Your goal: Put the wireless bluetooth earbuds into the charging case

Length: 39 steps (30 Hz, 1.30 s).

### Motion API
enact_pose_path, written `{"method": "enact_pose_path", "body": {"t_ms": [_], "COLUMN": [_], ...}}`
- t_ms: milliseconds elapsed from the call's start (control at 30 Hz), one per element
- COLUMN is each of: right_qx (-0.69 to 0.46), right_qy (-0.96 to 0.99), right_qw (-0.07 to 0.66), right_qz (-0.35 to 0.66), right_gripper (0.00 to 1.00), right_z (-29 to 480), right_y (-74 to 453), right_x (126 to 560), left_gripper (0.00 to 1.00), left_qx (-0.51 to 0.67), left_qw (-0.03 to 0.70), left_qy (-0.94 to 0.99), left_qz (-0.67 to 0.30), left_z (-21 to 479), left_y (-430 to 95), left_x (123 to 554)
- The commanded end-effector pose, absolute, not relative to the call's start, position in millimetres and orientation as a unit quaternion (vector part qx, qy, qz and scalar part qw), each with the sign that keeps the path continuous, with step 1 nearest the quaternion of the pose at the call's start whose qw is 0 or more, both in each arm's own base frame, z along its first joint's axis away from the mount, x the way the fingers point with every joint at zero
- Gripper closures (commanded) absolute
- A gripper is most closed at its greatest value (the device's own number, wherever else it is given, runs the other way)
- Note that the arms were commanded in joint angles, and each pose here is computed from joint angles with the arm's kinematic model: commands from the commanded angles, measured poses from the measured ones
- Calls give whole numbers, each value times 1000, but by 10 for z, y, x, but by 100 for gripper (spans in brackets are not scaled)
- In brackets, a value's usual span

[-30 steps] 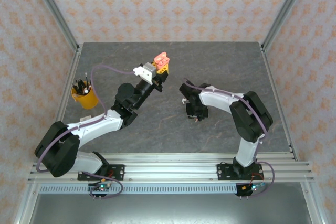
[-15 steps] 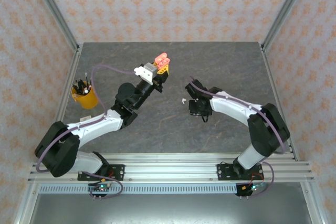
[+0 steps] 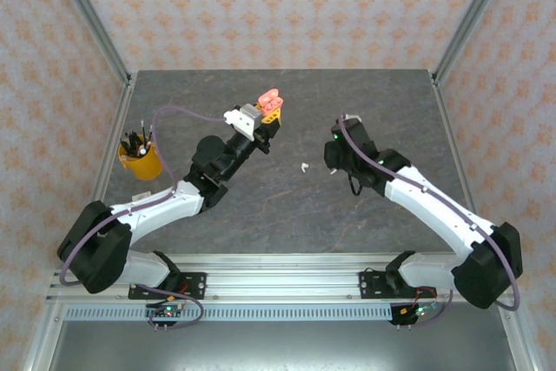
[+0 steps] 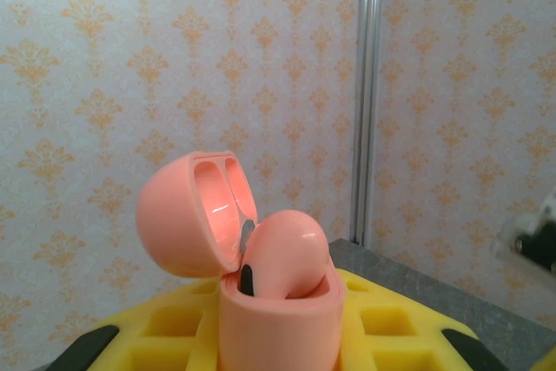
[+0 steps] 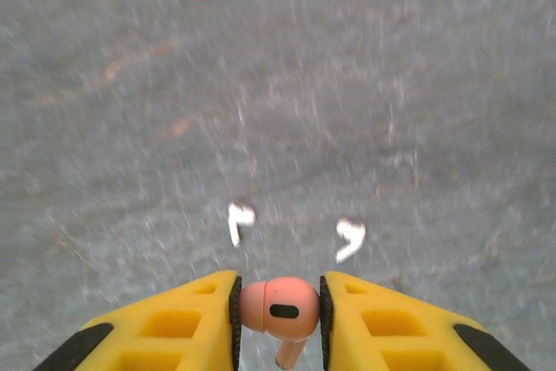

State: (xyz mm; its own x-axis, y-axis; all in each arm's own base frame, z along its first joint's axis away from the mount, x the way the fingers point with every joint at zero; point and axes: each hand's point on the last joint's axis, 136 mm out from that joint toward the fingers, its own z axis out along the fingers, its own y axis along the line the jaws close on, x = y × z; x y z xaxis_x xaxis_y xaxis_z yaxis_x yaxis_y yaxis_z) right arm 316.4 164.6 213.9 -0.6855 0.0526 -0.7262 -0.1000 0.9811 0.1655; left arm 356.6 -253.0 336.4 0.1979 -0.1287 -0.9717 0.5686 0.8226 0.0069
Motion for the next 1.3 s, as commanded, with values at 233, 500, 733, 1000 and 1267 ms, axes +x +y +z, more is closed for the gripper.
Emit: {"method": "enact_pose_path", "body": {"t_ms": [233, 500, 733, 1000, 1267], "right_qx": [-58, -96, -142, -159, -151], "right_qy": [815, 783, 757, 735, 712], "right_qw": [561, 589, 603, 614, 635], "right_qz": [130, 175, 207, 240, 257], "right_gripper": [71, 71, 71, 71, 71], "right_z": [3726, 4225, 4362, 4477, 4535], "right_y": [1787, 2069, 2261, 2380, 2398], "right_x": [3484, 3600, 3580, 3544, 3549], "left_gripper": [100, 100, 100, 100, 100], "left_qx": [210, 217, 217, 219, 219], "left_qw": [759, 753, 750, 749, 750], "left_qy": [565, 564, 562, 558, 554], "left_qz": [-246, -261, -274, -284, -287], "left_z": [3541, 3567, 3617, 3702, 3777], "left_y": [-2664, -2810, -2925, -3029, -3079], "left_x": [3598, 3694, 3778, 3804, 3808]}}
